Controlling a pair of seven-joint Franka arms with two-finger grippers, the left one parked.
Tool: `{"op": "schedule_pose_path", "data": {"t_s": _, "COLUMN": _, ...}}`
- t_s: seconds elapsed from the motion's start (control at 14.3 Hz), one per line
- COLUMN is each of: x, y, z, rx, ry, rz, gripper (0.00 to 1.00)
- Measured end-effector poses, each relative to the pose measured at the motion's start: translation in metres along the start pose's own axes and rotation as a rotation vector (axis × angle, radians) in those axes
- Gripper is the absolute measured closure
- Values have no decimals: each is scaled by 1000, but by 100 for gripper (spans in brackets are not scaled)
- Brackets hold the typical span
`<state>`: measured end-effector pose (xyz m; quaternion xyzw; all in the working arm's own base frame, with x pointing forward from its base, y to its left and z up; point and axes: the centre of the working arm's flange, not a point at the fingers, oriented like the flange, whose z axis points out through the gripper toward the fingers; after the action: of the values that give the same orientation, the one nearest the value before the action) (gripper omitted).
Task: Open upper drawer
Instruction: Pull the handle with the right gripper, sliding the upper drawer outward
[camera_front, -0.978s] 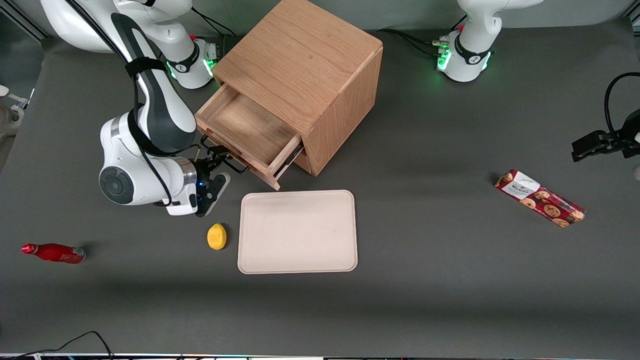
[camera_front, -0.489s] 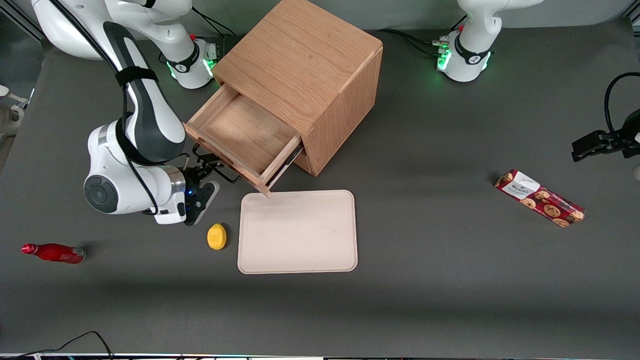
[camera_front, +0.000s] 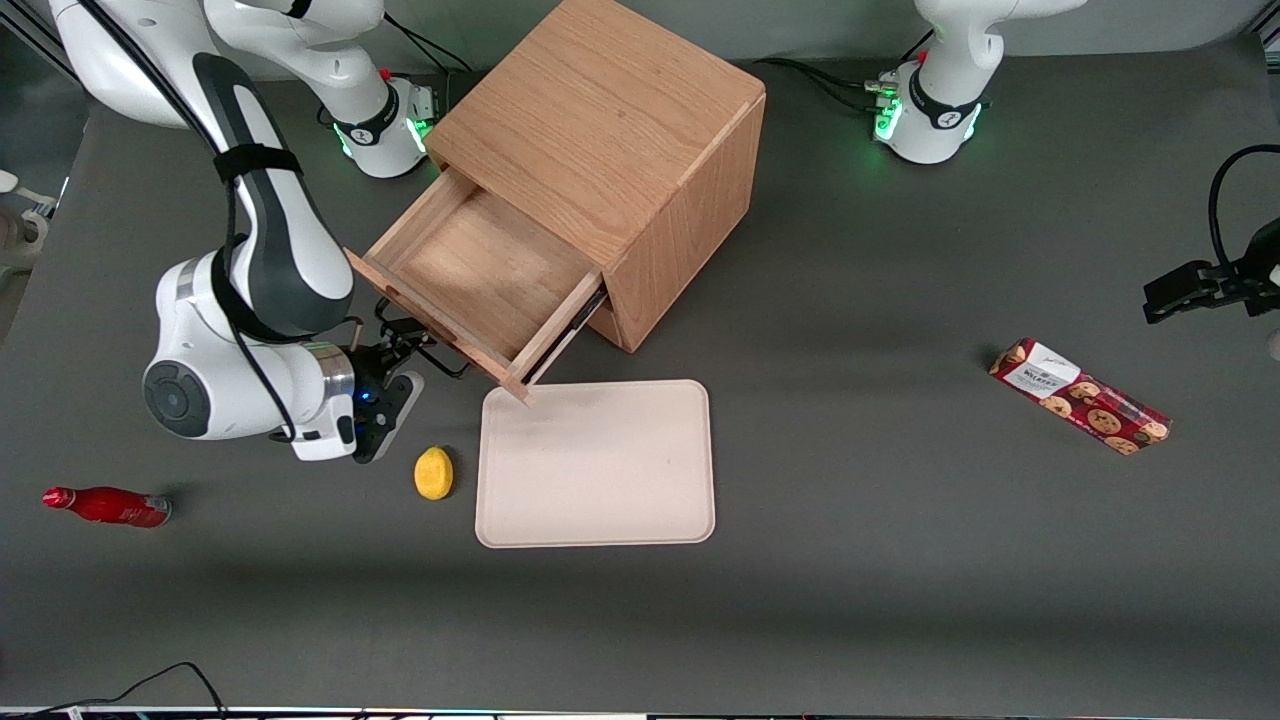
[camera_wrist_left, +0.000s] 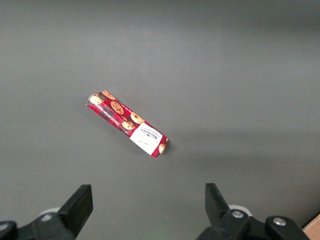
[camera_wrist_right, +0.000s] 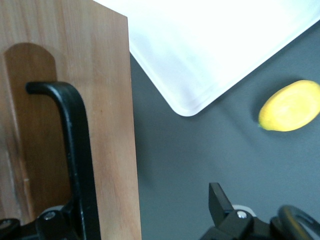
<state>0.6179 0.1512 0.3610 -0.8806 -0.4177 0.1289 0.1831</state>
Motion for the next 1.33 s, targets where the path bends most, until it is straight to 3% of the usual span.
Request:
{"op": "schedule_pose_path", "data": {"t_s": 0.56, "x": -8, "y": 28, "z": -15, "rx": -15, "ry": 33, "rz": -9, "gripper": 0}}
{"op": "schedule_pose_path", "data": {"t_s": 1.33, "x": -8, "y": 39, "z": -31, "rx": -23, "ry": 44, "rz": -23, "gripper": 0}}
